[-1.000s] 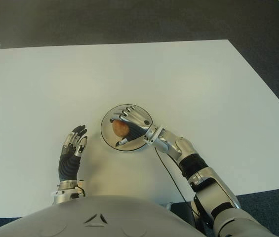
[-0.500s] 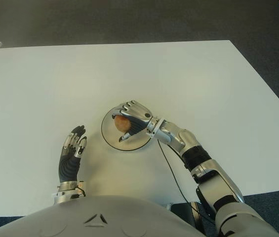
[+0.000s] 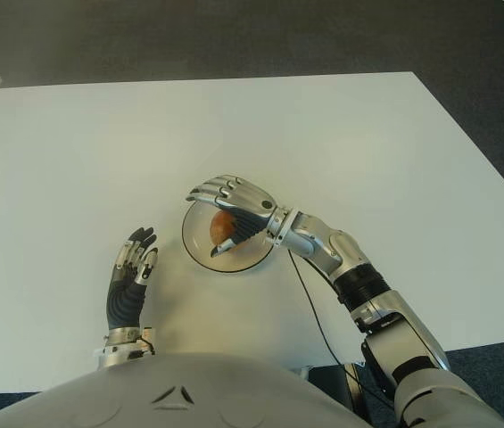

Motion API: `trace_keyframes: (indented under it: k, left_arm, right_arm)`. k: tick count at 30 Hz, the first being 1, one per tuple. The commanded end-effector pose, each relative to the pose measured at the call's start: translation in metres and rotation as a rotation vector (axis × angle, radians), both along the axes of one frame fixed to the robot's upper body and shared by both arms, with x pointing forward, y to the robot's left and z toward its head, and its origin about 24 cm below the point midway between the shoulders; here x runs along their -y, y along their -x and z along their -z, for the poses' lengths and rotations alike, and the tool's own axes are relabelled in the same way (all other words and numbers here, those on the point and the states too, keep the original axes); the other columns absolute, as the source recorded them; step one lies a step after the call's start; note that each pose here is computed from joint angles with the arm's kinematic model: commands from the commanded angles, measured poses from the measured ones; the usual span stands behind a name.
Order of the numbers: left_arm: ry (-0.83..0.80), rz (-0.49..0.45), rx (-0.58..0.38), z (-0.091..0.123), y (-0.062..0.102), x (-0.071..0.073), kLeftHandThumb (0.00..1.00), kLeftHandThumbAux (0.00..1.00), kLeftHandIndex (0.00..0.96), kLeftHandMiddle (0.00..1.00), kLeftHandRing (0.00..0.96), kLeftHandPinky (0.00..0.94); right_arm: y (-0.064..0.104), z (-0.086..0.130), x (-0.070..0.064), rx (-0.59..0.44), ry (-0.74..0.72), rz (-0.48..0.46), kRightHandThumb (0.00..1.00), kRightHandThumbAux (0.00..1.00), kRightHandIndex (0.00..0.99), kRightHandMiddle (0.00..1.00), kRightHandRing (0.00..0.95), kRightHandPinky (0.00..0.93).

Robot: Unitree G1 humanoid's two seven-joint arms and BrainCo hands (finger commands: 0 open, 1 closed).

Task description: Put the apples into the plate.

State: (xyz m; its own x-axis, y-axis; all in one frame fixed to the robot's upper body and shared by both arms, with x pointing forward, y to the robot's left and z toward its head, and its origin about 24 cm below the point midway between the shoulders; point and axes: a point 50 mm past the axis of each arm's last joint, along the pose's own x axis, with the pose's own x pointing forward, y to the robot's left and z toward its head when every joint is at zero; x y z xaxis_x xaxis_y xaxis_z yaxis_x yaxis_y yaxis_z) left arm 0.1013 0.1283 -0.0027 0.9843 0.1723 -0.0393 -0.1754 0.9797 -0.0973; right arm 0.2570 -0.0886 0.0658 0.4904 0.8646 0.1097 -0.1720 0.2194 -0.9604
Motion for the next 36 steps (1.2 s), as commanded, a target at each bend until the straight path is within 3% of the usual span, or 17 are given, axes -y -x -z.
trace_keyframes:
  k: [1, 12, 24, 32, 36]
  left_arm:
    - [0.009, -0.020, -0.001, 0.002, -0.001, 0.002, 0.146, 0.492, 0.136, 0.153, 0.134, 0.144]
    - [0.020, -0.029, -0.024, 0.002, 0.001, 0.002, 0.140, 0.507, 0.123, 0.140, 0.128, 0.145]
    - [0.016, -0.030, -0.016, 0.001, 0.001, 0.003, 0.149, 0.506, 0.145, 0.149, 0.131, 0.142]
    - [0.032, -0.033, -0.017, 0.003, 0.002, 0.004, 0.149, 0.498, 0.151, 0.152, 0.130, 0.140]
    - [0.024, -0.024, -0.022, 0.004, 0.002, 0.005, 0.139, 0.493, 0.144, 0.141, 0.120, 0.132]
  right_arm:
    - [0.002, 0.002, 0.005, -0.015, 0.008, 0.017, 0.235, 0.517, 0.083, 0.170, 0.144, 0.138]
    - [0.005, -0.001, 0.008, 0.007, 0.012, 0.022, 0.240, 0.520, 0.050, 0.129, 0.099, 0.098]
    - [0.007, -0.008, 0.014, -0.027, -0.044, 0.068, 0.157, 0.512, 0.006, 0.027, 0.004, 0.002]
    - [0.005, -0.013, 0.034, -0.087, -0.250, 0.188, 0.130, 0.480, 0.000, 0.006, 0.000, 0.000]
    - [0.000, -0.015, 0.052, -0.150, -0.431, 0.269, 0.140, 0.470, 0.000, 0.014, 0.003, 0.029]
